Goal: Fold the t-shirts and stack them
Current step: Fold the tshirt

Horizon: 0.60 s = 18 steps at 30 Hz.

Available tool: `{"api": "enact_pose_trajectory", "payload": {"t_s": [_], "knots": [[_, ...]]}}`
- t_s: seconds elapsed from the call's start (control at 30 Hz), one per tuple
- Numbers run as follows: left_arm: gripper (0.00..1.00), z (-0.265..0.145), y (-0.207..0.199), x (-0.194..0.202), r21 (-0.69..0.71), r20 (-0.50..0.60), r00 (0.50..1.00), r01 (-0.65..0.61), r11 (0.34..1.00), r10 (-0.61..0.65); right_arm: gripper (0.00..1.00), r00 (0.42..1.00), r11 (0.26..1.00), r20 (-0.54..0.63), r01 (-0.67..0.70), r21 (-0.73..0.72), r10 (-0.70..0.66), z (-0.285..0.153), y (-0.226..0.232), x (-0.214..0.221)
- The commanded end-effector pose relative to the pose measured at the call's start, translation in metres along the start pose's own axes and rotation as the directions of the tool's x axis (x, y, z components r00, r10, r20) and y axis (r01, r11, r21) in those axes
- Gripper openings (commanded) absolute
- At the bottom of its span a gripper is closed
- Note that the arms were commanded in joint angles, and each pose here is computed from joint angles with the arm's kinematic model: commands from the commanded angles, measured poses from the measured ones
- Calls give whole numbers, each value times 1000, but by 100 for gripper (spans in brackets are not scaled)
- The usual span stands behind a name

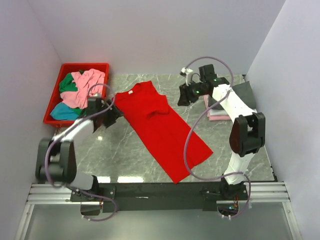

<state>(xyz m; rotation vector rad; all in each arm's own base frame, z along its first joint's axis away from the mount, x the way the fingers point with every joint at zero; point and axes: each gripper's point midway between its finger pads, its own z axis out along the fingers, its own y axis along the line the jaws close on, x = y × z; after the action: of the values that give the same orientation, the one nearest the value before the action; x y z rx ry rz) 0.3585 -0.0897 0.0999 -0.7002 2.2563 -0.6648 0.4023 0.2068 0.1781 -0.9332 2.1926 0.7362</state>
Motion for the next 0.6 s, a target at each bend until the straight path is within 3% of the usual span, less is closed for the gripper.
{"api": "enact_pose_trajectory", "payload": {"t_s": [0.0,0.03,0.07,0.1,0.17,0.33,0.57], "knots": [[69,28,-18,-21,-83,41,999,3,997,1,56,993,984,-37,-115,-135,110,7,6,30],[67,35,-37,-34,-84,62,998,-7,996,13,56,993,985,-30,-114,-133,111,3,5,31],[65,55,-21,-26,-167,22,1000,13,986,-10,57,993,985,-21,-117,-125,115,1,0,33],[63,62,-28,-47,-210,84,996,20,977,-2,57,993,985,-23,-118,-125,116,-2,2,38],[62,85,-4,-36,-342,47,999,14,939,2,57,993,984,-23,-122,-127,120,-4,3,44],[54,112,24,-45,-521,48,999,6,853,22,57,992,983,-11,-123,-136,123,-13,4,49],[52,116,27,-54,-552,68,996,-8,834,55,57,990,978,-16,-142,-151,141,-13,5,57]]}}
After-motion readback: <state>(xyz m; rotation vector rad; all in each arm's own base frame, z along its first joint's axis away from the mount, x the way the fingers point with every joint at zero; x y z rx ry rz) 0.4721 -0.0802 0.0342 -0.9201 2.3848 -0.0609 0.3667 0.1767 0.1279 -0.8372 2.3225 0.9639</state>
